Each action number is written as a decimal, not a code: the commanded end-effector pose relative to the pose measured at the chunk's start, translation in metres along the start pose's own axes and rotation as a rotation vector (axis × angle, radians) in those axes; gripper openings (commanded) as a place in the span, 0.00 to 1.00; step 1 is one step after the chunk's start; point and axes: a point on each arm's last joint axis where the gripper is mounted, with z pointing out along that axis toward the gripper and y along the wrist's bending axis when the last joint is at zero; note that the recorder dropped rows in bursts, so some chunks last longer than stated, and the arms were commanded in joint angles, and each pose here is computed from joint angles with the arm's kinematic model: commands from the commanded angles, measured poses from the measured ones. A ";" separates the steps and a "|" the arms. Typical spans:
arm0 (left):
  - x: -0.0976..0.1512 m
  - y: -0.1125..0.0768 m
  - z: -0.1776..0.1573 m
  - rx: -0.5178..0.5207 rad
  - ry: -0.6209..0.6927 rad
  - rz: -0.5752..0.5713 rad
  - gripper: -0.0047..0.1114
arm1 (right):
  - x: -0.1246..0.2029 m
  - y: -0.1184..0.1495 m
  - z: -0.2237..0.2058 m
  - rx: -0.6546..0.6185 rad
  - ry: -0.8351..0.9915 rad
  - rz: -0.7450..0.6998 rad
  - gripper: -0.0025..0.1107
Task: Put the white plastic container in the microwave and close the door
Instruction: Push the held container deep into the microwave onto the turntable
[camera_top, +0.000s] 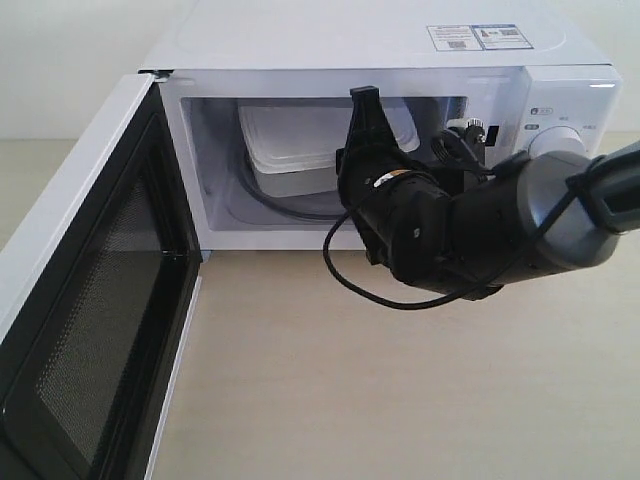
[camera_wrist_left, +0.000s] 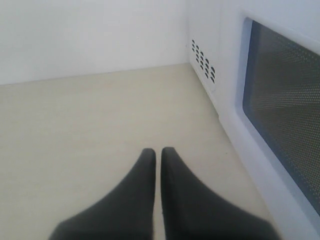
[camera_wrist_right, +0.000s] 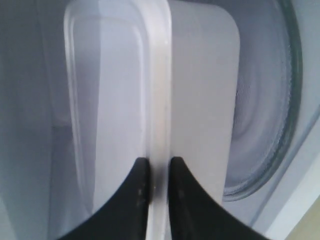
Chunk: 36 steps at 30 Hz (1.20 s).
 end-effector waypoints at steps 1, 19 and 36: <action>0.001 0.000 0.000 0.000 -0.001 -0.013 0.08 | -0.003 0.004 0.002 -0.011 -0.016 -0.002 0.02; 0.001 0.000 0.000 0.000 -0.001 -0.013 0.08 | 0.006 -0.012 0.021 0.010 0.003 -0.013 0.12; 0.001 0.000 0.000 0.000 -0.001 -0.013 0.08 | 0.019 -0.017 0.016 0.007 0.201 -0.232 0.55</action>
